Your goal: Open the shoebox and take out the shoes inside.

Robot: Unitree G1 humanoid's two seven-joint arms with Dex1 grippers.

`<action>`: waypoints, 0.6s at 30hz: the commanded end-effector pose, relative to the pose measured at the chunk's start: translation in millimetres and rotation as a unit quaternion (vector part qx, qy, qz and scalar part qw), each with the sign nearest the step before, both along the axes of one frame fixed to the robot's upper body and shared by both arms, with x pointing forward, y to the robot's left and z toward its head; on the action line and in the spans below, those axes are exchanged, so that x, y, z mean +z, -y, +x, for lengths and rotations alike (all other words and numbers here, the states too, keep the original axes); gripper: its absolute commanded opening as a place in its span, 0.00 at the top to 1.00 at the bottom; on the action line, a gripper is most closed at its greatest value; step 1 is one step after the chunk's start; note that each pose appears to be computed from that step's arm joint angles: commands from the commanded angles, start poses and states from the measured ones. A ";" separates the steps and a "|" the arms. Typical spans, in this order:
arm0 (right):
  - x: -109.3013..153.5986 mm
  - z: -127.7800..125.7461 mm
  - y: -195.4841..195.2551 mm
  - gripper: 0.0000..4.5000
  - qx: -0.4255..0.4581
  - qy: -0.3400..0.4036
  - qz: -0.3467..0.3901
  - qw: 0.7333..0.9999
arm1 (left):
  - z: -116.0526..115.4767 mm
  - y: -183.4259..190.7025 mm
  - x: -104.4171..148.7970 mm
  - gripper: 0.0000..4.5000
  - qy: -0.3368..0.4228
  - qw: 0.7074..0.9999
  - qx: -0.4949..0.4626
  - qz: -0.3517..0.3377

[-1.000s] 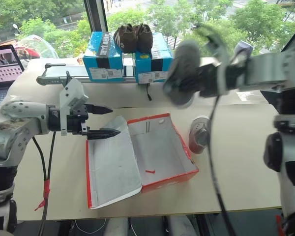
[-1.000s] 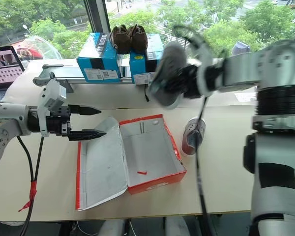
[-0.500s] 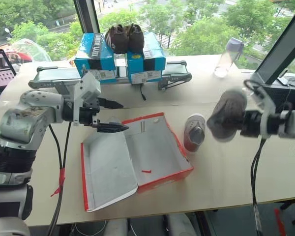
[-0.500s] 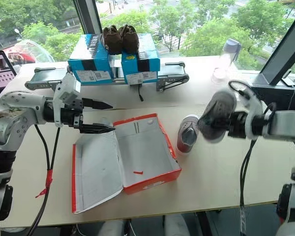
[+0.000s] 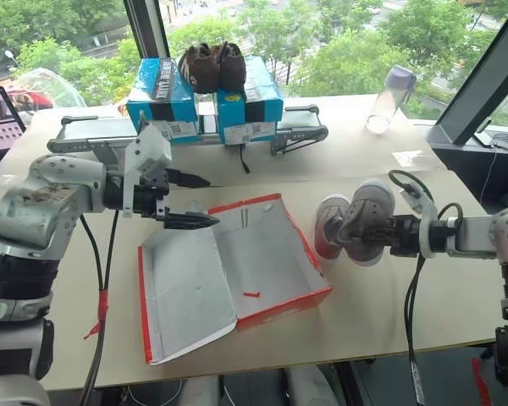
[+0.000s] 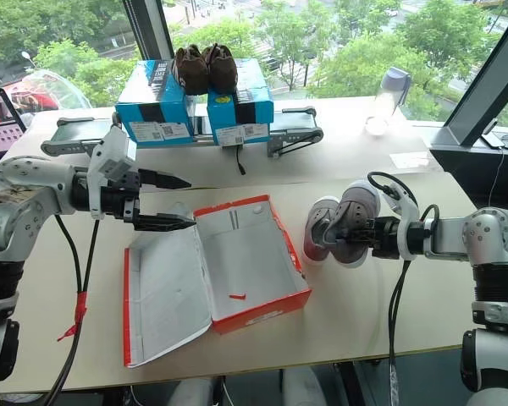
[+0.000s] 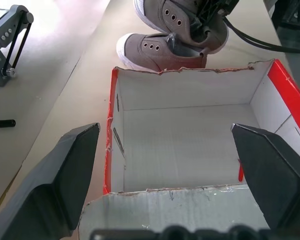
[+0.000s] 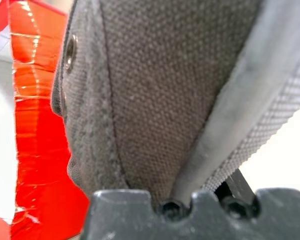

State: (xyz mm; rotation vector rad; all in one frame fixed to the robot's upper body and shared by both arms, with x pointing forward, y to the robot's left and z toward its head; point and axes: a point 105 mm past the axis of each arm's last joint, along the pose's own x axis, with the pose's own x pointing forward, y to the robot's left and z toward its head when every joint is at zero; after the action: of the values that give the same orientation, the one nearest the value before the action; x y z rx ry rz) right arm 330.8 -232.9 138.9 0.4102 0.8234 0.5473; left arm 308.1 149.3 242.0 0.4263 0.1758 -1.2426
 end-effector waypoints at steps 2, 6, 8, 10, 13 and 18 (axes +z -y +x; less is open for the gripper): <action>1.8 6.8 16.1 0.52 -0.024 0.008 -0.012 1.000 | -3.7 -2.7 12.2 0.00 0.025 1.000 0.001 -0.002; -6.5 8.7 26.4 0.20 -0.039 0.000 -0.018 0.999 | -1.4 -0.1 13.1 0.00 0.026 1.000 0.000 -0.004; -7.7 7.9 29.7 0.05 -0.038 0.000 -0.028 0.999 | -0.5 0.2 13.1 0.00 0.026 1.000 0.000 -0.004; -4.7 6.8 36.4 0.01 -0.039 0.008 -0.045 0.998 | -0.5 0.5 13.0 0.00 0.026 1.000 -0.002 -0.004; 1.3 4.7 65.0 0.01 -0.051 0.038 -0.114 0.991 | -0.3 1.5 13.1 0.00 0.026 1.000 -0.004 -0.004; 23.7 -4.8 103.0 0.01 -0.076 0.057 -0.162 0.982 | 0.8 -0.2 12.4 0.00 0.025 1.000 -0.004 -0.003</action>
State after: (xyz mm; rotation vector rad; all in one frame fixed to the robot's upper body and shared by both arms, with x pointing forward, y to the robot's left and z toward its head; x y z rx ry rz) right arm 326.6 -326.8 145.0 0.1866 0.7941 0.2879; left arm 309.9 150.5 242.3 0.4158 0.1740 -1.2382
